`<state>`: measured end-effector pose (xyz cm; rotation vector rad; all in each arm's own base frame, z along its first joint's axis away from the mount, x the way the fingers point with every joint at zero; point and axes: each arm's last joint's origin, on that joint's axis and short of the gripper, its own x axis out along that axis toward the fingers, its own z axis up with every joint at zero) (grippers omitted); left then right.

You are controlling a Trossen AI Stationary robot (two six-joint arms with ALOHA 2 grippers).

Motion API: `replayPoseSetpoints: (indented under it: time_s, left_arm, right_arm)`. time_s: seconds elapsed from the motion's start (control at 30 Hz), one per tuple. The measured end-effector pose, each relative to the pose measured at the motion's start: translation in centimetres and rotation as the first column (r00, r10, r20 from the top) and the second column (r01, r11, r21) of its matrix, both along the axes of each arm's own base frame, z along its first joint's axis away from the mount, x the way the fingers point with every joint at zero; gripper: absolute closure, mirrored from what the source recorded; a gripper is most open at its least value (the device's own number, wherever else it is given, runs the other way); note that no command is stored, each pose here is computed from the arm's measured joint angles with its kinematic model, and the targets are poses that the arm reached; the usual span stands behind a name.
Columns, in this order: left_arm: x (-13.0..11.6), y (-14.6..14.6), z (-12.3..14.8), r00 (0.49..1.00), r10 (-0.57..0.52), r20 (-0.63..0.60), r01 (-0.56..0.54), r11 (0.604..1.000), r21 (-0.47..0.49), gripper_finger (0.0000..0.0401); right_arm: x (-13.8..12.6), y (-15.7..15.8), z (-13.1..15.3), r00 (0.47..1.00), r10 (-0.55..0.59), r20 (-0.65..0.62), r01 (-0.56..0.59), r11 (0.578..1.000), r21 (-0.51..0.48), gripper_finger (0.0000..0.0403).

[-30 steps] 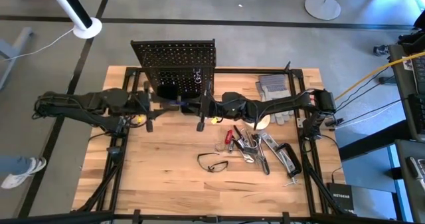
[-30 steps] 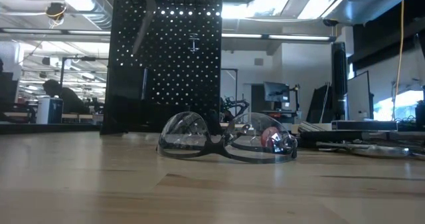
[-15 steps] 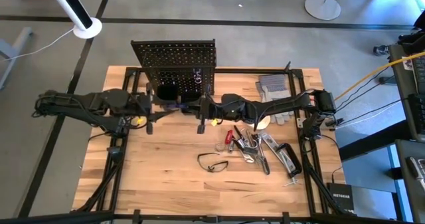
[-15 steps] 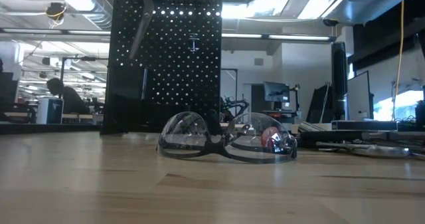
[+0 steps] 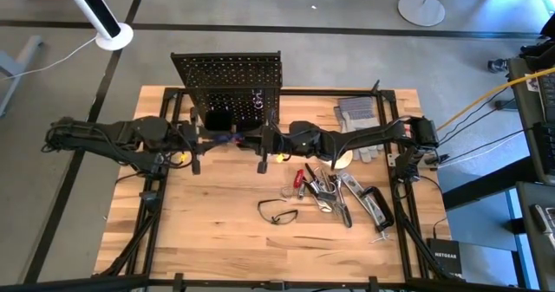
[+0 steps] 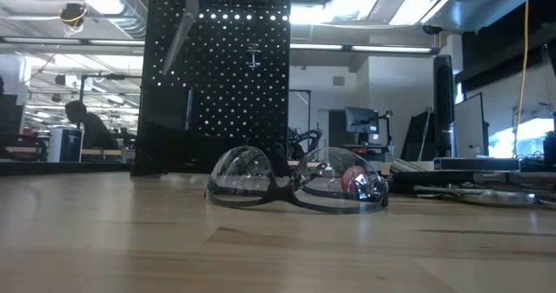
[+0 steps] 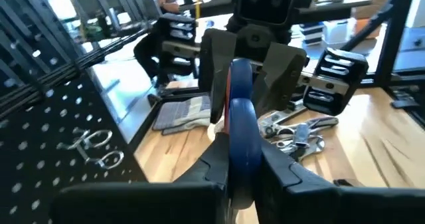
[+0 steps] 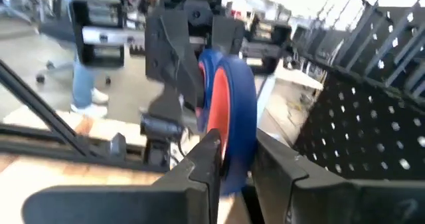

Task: Hang tools onto peg board
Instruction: Put the scissor into the left pegboard organizer bin

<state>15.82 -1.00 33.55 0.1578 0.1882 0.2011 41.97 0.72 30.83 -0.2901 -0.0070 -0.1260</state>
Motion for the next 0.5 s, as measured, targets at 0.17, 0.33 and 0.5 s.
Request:
replayPoseSetpoints:
  time_s: [0.17, 0.33, 0.5]
  left_arm:
    - [-1.6, 0.0, 0.3, 0.995, 0.096, 0.015, -0.097, 0.995, 0.017, 0.0377]
    - [-2.5, -0.7, -0.3, 0.988, 0.154, 0.024, -0.156, 0.985, 0.074, 0.0377]
    - [-1.9, -1.7, -1.5, 0.982, 0.14, 0.126, -0.165, 0.963, 0.214, 0.0377]
  right_arm:
    - [-2.9, 0.9, 2.6, 0.992, -0.059, -0.112, 0.055, 0.998, -0.038, 0.032]
    - [-5.8, 1.8, 3.4, 0.948, -0.112, -0.297, 0.096, 0.993, -0.07, 0.0319]
    - [-7.0, 2.4, 2.2, 0.896, -0.167, -0.411, 0.151, 0.986, -0.072, 0.0319]
